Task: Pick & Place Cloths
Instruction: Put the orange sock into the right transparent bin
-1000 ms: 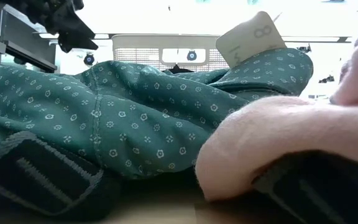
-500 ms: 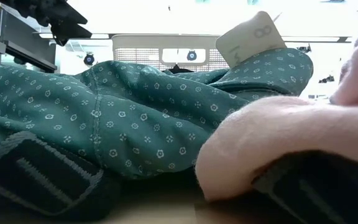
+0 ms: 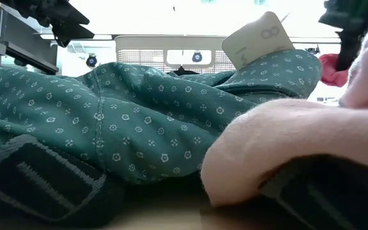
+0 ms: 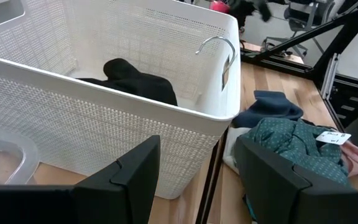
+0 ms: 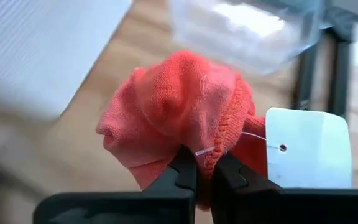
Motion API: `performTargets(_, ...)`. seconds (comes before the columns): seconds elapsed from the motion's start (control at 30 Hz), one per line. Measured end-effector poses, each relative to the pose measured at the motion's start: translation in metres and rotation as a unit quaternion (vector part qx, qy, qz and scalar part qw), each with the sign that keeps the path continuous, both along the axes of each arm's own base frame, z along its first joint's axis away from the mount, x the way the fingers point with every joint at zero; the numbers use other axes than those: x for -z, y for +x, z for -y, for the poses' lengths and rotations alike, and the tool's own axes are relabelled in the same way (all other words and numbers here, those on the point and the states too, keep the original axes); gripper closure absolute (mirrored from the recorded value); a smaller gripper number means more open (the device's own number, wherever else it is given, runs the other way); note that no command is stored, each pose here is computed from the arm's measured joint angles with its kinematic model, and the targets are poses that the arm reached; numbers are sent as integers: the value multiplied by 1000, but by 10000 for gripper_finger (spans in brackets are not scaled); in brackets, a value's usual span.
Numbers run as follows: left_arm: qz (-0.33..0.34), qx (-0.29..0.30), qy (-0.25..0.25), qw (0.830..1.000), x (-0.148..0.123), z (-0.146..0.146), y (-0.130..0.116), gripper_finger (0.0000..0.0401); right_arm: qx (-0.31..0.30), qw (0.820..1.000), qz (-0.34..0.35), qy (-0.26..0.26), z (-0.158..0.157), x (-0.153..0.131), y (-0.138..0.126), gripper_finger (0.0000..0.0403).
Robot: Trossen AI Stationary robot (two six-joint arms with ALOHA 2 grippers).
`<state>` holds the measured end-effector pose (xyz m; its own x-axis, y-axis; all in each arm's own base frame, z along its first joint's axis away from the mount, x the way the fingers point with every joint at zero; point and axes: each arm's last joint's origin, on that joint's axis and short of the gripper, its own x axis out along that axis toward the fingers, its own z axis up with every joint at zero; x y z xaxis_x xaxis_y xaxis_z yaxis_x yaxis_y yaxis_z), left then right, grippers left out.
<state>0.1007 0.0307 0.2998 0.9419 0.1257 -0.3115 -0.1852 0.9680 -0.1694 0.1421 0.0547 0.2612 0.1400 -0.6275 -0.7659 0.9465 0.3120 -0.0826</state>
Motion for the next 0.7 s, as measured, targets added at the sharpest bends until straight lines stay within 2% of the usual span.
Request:
performTargets(0.13, -1, 0, 0, 1000, 0, 0, 0, 199, 51, 998, -22, -12, 24, -1, 6, 398)
performTargets(0.37, -2, 1, -1, 1000, 0, 0, 0, 199, 90, 995, -38, -31, 67, 0, 21, 398)
performTargets(0.7, -14, 1, -6, 1000, 9, -1, 2, 199, 119, 992, -22, -37, 161, -4, 31, 398)
